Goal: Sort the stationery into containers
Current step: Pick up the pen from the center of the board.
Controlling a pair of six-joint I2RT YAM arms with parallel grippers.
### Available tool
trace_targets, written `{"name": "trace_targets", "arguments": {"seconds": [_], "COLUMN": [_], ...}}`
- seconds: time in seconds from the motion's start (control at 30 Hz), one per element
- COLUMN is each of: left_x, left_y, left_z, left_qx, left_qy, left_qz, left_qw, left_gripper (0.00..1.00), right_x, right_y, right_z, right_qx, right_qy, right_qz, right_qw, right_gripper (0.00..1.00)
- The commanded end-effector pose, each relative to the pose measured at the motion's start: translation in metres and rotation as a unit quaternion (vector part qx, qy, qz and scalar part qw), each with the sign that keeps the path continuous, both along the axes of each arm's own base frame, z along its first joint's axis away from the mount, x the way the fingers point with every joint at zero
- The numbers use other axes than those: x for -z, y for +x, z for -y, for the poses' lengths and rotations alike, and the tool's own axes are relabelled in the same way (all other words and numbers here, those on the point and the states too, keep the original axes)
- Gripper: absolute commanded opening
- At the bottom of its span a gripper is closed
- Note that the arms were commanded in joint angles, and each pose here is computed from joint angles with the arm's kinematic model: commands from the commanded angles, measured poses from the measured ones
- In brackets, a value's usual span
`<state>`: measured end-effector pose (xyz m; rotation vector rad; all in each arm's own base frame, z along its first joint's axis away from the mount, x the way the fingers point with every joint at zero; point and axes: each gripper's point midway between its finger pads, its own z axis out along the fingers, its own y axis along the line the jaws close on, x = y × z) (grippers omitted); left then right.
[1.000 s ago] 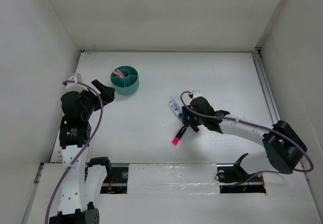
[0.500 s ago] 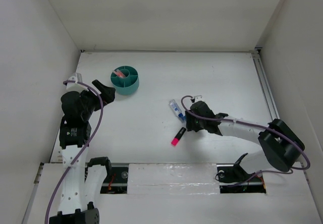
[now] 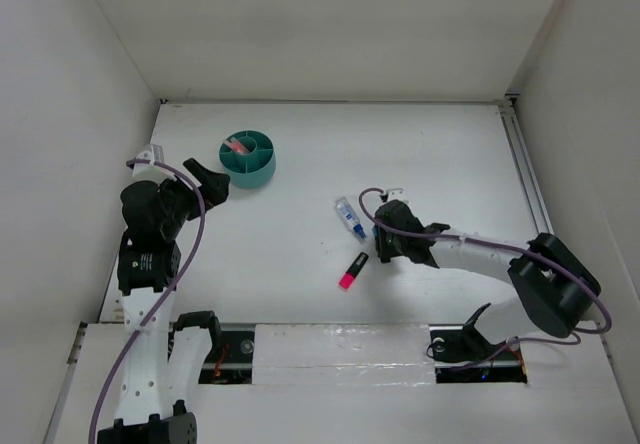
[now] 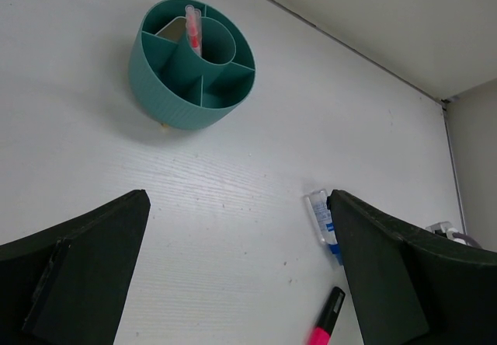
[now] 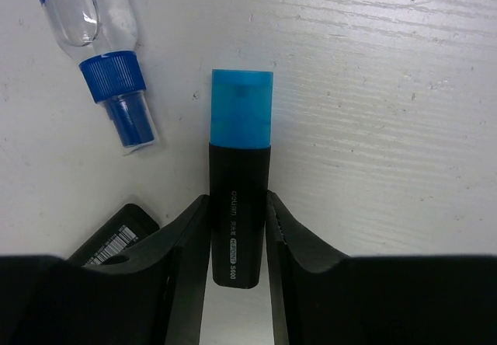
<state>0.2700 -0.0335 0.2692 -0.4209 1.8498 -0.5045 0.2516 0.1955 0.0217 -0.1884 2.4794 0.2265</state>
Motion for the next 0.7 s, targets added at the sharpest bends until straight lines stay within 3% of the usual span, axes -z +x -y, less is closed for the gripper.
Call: {"name": "trace_targets", "arguments": {"seconds": [0.0,0.07,0.1,0.3,0.47,0.67], "left_x": [-0.008,-0.008,-0.008,-0.008,-0.012,-0.008], "left_y": [0.003,0.003,0.003,0.002,0.000,0.001], "left_z": [0.002,0.002,0.002,0.006,0.024,0.036], "left_qx": [0.008,0.008,0.008,0.019,0.075,0.111], "left_qy": [0.002,0.002,0.002,-0.001,-0.010,-0.024], "left_qz": [0.023,0.023,0.023,0.023,0.041,0.040], "left_qw": [1.000,1.000,1.000,1.000,0.996,0.993], "left_gripper": [1.00,1.00,1.00,1.00,1.00,1.00], "right_x": [0.019,0.019,0.019,0.000,-0.055,-0.103], "right_y": [-0.020,-0.019,-0.020,-0.012,0.006,0.026], "right_z": [0.009,0.006,0.009,0.002,-0.016,-0.070], "right_qx": [-0.003,-0.002,0.004,0.005,-0.009,-0.055], "right_qy": [-0.038,-0.039,-0.043,-0.024,0.008,0.024], "right_qz": [-0.043,-0.041,-0.043,-0.011,0.068,0.119], "right_qw": [0.998,0.998,0.998,1.000,0.998,0.991], "right_gripper": [0.13,0.01,0.00,0.00,0.00,0.00]}}
